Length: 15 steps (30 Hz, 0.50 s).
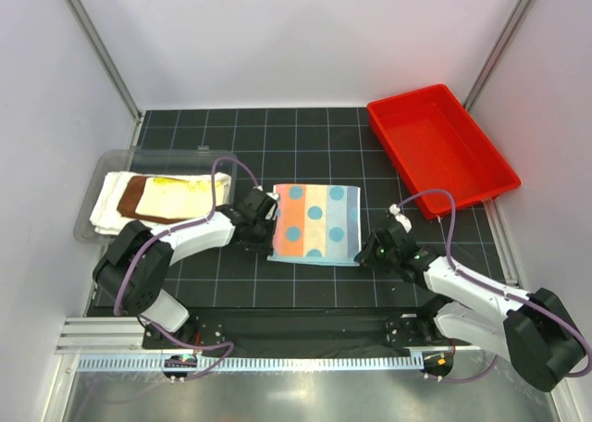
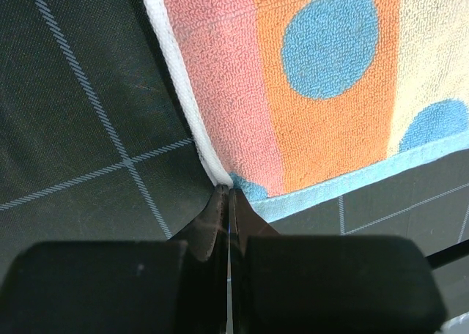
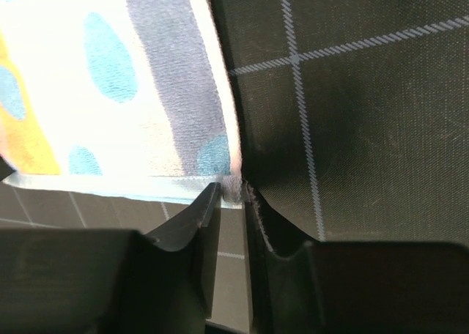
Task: Fold and stack the towels
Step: Fold the towel
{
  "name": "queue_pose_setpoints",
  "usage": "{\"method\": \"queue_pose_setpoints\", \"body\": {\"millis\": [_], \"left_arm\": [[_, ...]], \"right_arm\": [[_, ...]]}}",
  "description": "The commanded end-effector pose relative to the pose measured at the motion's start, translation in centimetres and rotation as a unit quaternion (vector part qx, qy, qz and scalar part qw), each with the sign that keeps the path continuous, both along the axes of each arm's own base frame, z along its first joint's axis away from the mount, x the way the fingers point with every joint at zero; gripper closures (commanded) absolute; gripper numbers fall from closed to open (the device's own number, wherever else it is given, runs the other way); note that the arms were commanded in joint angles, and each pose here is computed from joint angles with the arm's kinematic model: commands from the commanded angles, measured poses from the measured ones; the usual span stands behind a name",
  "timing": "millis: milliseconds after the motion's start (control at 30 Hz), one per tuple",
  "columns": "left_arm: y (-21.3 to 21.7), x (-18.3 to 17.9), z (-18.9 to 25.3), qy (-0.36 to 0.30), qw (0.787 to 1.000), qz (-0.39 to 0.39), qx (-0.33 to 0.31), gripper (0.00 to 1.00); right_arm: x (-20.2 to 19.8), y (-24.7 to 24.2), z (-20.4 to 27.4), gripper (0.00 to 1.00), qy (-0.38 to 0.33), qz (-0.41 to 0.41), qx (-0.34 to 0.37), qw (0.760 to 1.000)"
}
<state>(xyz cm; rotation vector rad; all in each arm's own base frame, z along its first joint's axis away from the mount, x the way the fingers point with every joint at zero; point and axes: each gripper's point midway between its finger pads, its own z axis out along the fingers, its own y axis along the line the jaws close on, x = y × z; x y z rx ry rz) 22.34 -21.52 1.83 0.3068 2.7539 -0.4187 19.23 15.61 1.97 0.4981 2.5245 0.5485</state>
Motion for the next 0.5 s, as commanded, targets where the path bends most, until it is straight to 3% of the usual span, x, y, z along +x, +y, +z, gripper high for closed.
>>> {"method": "queue_pose_setpoints", "body": {"millis": [0, 133, 333, 433, 467], "left_arm": [[1.1, 0.1, -0.3, -0.008, 0.999, -0.006, 0.03, 1.0], [1.0, -0.2, -1.1, 0.007, 0.999, -0.007, 0.033, 1.0], [1.1, -0.3, -1.0, 0.004, 0.999, -0.006, 0.033, 1.0], [1.5, -0.3, -0.8, 0.0, 0.999, -0.007, 0.039, 1.0], [1.5, -0.3, -0.8, 0.0, 0.999, -0.009, 0.04, 1.0]], "right_arm": [[0.6, 0.5, 1.4, 0.7, -0.033, 0.009, 0.014, 0.999], [0.6, 0.4, 1.7, 0.61, -0.035, 0.005, 0.017, 0.999], [0.0, -0.2, -0.2, 0.6, -0.01, 0.002, -0.003, 1.0], [-0.1, -0.3, -0.6, 0.64, -0.008, 0.002, -0.007, 1.0], [-0.1, -0.4, -0.6, 0.71, -0.01, 0.002, -0.007, 1.0]]}}
